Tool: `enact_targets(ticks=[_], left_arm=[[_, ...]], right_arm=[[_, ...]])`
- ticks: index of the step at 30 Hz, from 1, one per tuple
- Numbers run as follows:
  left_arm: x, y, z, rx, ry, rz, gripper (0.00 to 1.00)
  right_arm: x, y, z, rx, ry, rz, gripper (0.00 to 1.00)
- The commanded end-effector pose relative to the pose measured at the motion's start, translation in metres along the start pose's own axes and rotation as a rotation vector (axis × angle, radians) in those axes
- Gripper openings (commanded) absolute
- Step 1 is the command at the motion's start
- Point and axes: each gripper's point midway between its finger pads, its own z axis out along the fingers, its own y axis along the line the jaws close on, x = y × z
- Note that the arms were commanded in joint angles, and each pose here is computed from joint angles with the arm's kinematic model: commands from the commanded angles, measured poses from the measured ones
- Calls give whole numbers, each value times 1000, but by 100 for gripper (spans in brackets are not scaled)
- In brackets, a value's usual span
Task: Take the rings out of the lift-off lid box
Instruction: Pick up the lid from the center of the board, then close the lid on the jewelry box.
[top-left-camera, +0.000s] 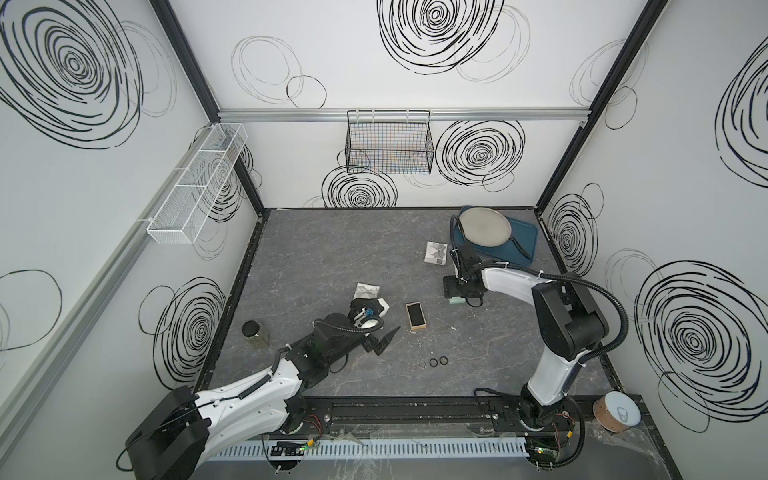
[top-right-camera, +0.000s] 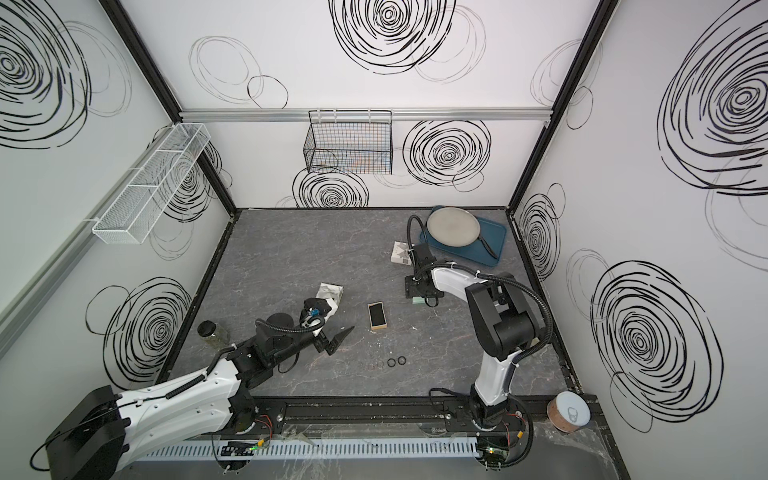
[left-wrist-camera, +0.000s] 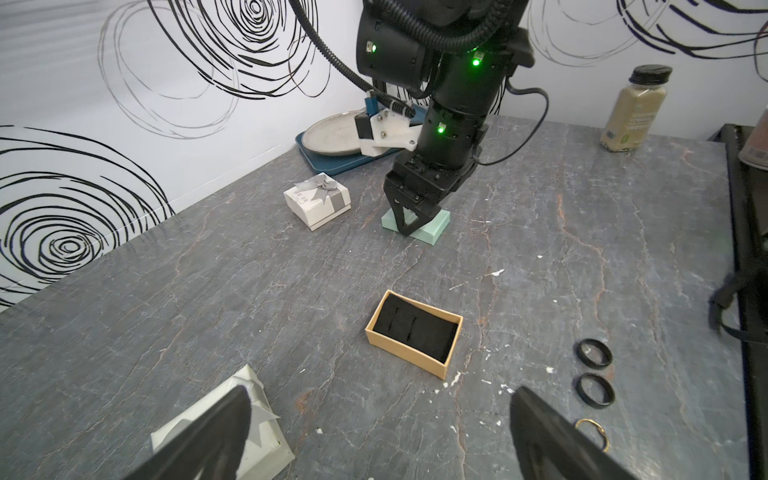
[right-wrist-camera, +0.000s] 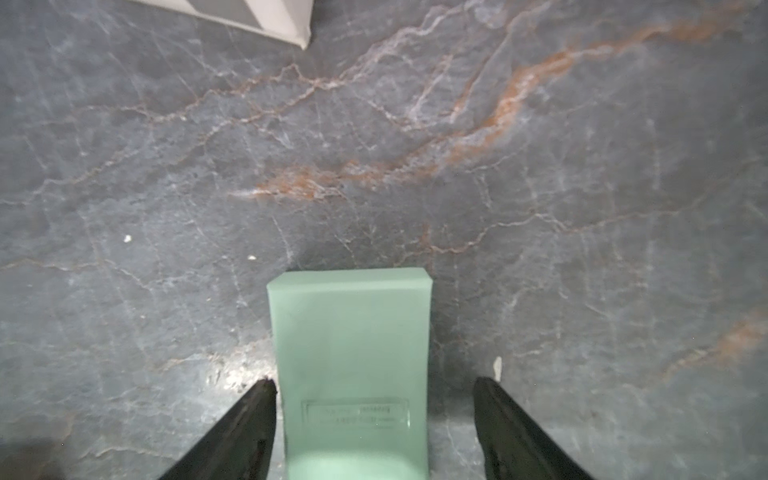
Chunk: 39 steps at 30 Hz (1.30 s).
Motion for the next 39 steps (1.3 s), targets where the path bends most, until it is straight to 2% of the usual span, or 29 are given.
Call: enact_targets(ticks=[1,6,15,25,34,39], left_arm=[[-10,1,-3,-16,-51,20,100],[-11,2,-4,-24,-60,22,100],[-10,2,-3,-24,-56,24,100],[-10,4,-3,-35,-53,26,100],[-10,4,-3,-38,-50,27,99],[-10,4,-3,-36,-49,27,99]], right_arm=[[-7,4,0,-4,-10,7,69],[-5,4,0,3,-3,9,60],[1,20,-25,13,0,-35,57],[29,75,-65,-60,25,-66,56],[58,130,-63,-136,65,-102,55],[66,145,-64,-146,72,-118,55]])
